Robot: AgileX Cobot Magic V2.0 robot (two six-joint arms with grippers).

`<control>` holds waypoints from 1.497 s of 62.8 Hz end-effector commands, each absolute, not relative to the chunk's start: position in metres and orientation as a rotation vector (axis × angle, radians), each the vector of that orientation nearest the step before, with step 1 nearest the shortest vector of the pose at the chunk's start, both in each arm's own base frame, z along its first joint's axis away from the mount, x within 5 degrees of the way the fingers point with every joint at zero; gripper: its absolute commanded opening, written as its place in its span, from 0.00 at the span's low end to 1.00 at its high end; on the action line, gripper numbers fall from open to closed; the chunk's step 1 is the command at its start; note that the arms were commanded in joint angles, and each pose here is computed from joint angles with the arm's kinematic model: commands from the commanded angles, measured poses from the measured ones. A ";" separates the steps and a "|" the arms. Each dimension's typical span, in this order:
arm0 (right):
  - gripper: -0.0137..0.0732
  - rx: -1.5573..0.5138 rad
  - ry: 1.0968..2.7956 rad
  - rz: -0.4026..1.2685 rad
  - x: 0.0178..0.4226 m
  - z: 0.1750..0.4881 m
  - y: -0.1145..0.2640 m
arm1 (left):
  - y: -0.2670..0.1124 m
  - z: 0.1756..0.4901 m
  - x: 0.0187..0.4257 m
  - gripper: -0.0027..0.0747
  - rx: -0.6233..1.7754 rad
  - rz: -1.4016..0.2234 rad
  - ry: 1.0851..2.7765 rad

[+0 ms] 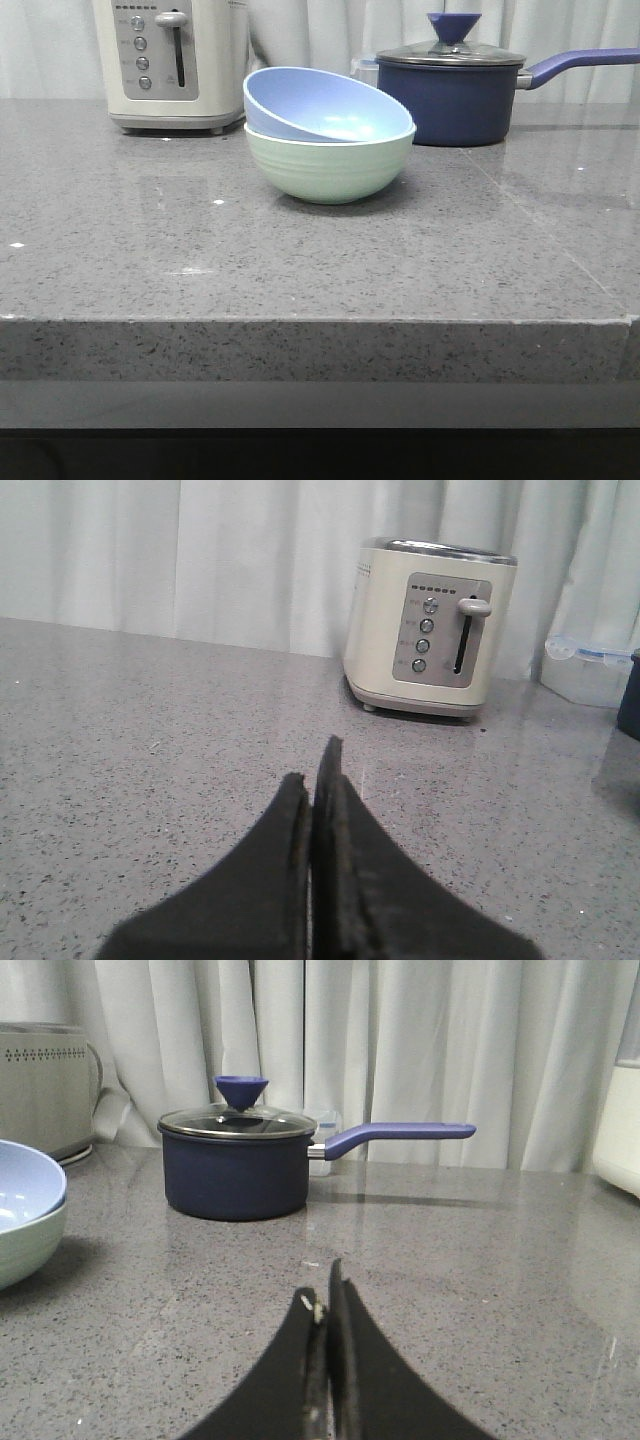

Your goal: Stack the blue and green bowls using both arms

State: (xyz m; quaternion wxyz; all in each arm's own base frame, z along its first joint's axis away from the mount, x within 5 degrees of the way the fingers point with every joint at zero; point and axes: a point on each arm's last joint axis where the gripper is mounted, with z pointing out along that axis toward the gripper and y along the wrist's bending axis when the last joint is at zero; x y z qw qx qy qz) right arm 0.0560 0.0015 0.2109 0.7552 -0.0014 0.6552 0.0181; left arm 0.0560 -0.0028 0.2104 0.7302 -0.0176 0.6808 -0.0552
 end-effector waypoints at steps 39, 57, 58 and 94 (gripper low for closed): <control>0.09 0.032 1.348 0.056 0.052 0.222 0.000 | -0.002 0.217 0.054 0.01 -0.046 -0.126 1.406; 0.09 0.066 1.381 0.090 0.053 0.219 0.000 | -0.002 0.217 0.054 0.01 -0.046 -0.126 1.406; 0.09 0.064 1.383 0.087 0.053 0.218 0.000 | -0.002 0.217 0.054 0.01 -0.046 -0.126 1.406; 0.09 0.044 1.387 0.064 0.053 0.218 0.000 | -0.002 0.217 0.054 0.01 -0.046 -0.126 1.406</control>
